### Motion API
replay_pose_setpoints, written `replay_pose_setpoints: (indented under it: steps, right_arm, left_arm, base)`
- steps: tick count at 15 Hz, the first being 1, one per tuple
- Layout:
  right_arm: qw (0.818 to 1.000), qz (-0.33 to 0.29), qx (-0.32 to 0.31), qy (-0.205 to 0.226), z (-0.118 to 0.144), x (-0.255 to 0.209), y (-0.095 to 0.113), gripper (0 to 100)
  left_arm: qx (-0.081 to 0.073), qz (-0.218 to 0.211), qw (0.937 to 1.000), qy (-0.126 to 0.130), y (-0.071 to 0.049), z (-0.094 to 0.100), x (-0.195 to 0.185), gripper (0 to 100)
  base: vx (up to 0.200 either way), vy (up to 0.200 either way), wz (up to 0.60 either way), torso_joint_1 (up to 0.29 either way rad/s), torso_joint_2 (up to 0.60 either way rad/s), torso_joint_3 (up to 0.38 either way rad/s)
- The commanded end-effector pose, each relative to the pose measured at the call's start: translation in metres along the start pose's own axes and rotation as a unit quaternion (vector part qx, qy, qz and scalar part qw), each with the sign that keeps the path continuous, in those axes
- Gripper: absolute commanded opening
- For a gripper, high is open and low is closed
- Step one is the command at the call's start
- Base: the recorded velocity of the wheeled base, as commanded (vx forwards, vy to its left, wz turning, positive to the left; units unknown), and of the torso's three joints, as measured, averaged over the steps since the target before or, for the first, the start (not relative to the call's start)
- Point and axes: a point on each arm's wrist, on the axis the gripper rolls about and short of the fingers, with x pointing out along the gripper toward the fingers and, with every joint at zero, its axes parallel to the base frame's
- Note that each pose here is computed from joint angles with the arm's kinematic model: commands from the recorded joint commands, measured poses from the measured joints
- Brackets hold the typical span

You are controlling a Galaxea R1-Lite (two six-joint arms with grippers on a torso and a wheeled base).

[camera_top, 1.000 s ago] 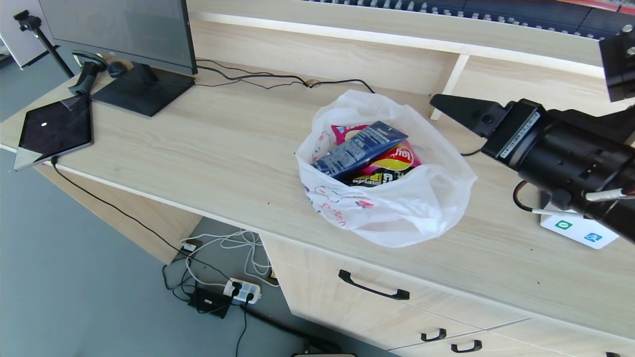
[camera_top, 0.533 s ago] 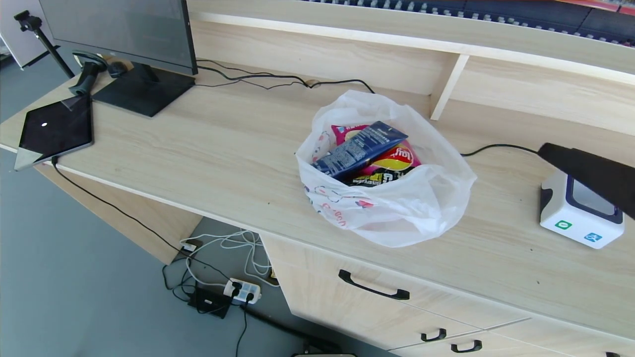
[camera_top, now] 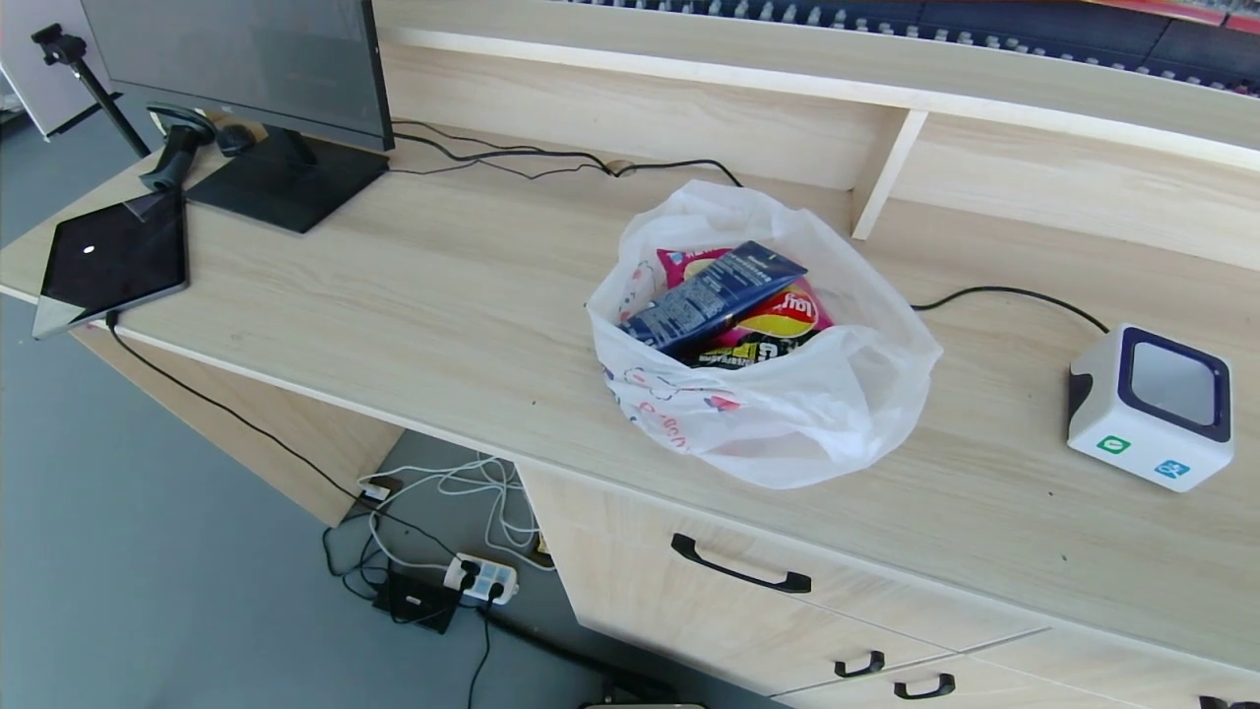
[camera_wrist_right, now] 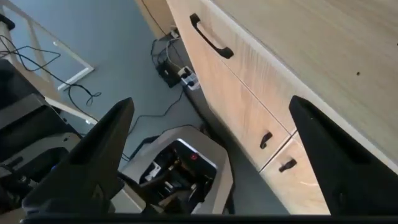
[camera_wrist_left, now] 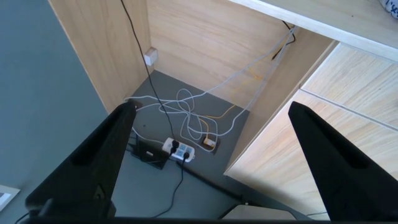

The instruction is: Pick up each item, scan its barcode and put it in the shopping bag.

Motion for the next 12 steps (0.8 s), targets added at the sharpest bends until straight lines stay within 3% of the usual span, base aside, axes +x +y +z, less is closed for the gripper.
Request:
replay_pose_setpoints:
  steps: [1,5,7,9,12]
  right_arm:
    - [1.000,0.001,-0.014,-0.026,-0.0408,-0.0095,0.0018,100]
    - [0.999,0.001,-0.010,-0.032,-0.0438,-0.0117,0.0020,100]
    - [0.996,-0.086,0.032,-0.012,-0.0487,-0.0085,0.0028,100]
    - [0.973,-0.227,0.042,-0.017,-0.0488,-0.0095,0.0067,100]
    - [0.942,-0.332,0.055,-0.021,-0.0489,-0.0095,0.0101,100]
  left_arm:
    - [-0.001,0.000,1.0000,0.000,0.0000,0.0000,0.0000,100]
    - [-0.001,0.000,1.0000,0.000,0.0000,0.0000,0.0000,100]
    - [-0.001,0.000,1.0000,0.000,0.0000,0.0000,0.0000,100]
    - [-0.001,0.000,1.0000,0.002,0.0000,-0.0003,0.0000,100]
    - [-0.001,0.000,1.0000,0.002,0.0000,-0.0003,0.0000,100]
  base:
    - [0.000,0.000,0.00,0.000,0.00,0.000]
    - [0.000,0.000,0.00,0.000,0.00,0.000]
    - [0.000,0.000,0.00,0.000,0.00,0.000]
    - [0.000,0.000,0.00,0.000,0.00,0.000]
    - [0.000,0.000,0.00,0.000,0.00,0.000]
